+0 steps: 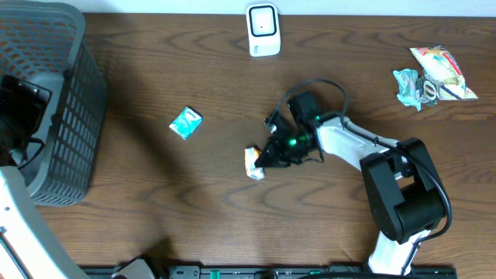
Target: Scan the item barcode
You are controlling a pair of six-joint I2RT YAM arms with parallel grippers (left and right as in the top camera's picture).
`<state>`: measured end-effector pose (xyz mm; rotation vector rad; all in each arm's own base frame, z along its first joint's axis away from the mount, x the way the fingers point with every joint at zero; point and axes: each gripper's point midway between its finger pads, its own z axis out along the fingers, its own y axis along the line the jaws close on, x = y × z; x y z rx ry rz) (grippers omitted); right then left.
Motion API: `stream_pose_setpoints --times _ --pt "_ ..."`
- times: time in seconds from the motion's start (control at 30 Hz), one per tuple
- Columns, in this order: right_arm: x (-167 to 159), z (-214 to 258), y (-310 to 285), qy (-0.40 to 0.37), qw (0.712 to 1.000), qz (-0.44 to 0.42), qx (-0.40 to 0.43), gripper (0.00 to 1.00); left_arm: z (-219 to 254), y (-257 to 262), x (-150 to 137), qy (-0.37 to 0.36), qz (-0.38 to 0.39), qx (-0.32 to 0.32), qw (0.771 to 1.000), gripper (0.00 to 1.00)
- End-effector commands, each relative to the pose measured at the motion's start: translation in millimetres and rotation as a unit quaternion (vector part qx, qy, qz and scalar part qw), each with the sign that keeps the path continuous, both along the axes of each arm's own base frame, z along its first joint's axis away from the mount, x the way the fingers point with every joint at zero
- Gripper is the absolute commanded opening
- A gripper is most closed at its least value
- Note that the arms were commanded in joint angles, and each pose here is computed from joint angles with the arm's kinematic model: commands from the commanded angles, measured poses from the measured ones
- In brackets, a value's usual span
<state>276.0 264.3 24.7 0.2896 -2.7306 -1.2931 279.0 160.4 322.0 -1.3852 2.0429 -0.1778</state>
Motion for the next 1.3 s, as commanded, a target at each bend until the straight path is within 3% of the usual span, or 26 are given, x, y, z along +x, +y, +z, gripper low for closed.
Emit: stream_pose_setpoints --times 0.0,0.17,0.33,0.4,0.67,1.03,1.27 --pt "-5.6 12.2 -7.7 0.032 0.997 -0.019 0.068 0.01 6.2 1.3 -1.7 -0.007 0.007 0.004 1.000 0.98" --pt "2.3 -11.8 -47.1 0.051 0.996 -0.076 0.004 0.02 6.2 1.3 -1.7 -0.007 0.007 0.004 1.000 0.98" --pt "6.4 -23.3 -85.0 0.084 0.987 -0.126 -0.049 0.31 6.2 1.3 -1.7 -0.007 0.007 0.004 1.000 0.98" --pt "10.5 -18.5 -95.9 0.092 0.985 -0.137 -0.051 0.34 6.2 1.3 -1.7 -0.007 0.007 0.004 1.000 0.98" --pt "7.3 20.3 -105.8 0.076 0.993 -0.072 -0.049 0.42 6.2 1.3 -1.7 -0.007 0.007 0.004 1.000 0.98" --pt "-7.4 38.7 -85.7 0.057 0.997 -0.030 -0.050 0.50 6.2 1.3 -1.7 -0.007 0.007 0.004 1.000 0.98" --pt "-7.2 68.7 -86.7 0.004 0.997 -0.038 -0.070 0.76 6.2 1.3 -1.7 -0.007 0.007 0.004 1.000 0.98"
